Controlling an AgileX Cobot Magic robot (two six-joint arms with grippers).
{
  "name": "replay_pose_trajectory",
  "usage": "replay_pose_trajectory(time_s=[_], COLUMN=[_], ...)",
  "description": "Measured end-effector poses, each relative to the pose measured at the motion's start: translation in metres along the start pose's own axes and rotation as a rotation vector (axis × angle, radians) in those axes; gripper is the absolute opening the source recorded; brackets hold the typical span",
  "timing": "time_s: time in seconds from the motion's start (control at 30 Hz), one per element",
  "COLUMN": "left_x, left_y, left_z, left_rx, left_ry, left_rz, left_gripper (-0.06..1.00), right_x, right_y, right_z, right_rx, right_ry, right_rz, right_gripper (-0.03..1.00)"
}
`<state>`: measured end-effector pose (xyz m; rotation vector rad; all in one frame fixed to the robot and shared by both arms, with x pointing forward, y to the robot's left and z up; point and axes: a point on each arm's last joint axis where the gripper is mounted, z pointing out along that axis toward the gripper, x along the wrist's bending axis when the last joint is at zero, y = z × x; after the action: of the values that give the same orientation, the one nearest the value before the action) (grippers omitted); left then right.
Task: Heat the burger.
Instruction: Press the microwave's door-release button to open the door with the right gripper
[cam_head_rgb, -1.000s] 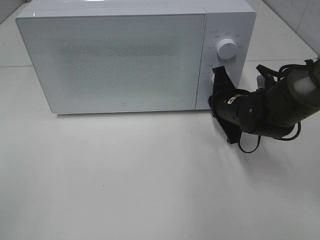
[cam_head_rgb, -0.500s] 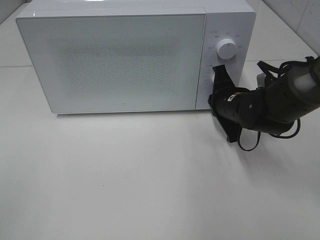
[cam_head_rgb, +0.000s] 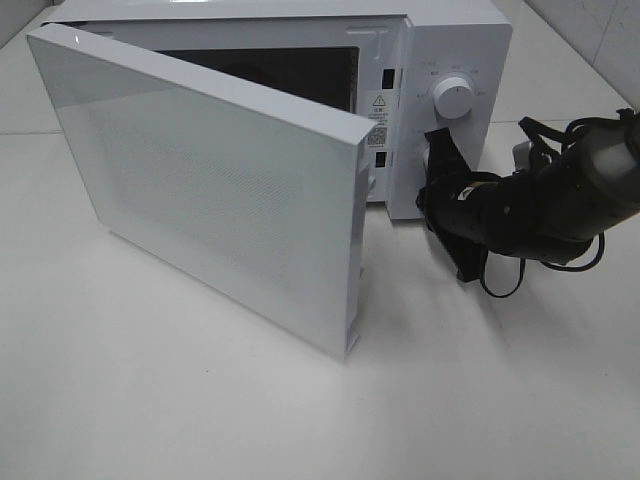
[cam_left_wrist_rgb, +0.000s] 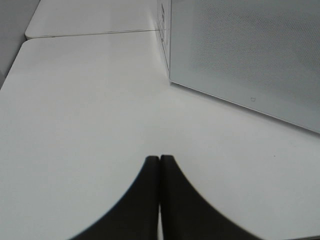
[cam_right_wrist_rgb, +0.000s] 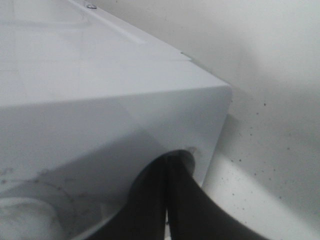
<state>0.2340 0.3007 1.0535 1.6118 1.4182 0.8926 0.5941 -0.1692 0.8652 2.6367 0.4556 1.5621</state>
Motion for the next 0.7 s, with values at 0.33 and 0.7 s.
replay_pose_trajectory(time_s=[0.33,0.7], left_x=[0.0,0.0], left_y=[0.0,0.0], left_z=[0.0,0.0], left_rx=[0.0,0.0], left_ry=[0.0,0.0], left_rz=[0.0,0.0], left_gripper=[0.0,0.0], right_x=[0.005,0.008], right_y=[0.002,0.006], right_z=[-0.002,-0.026], right_rx=[0.027,0.052], right_ry=[-0.031,0.007], right_rz=[-0.009,-0.079], right_gripper=[0.01,0.01])
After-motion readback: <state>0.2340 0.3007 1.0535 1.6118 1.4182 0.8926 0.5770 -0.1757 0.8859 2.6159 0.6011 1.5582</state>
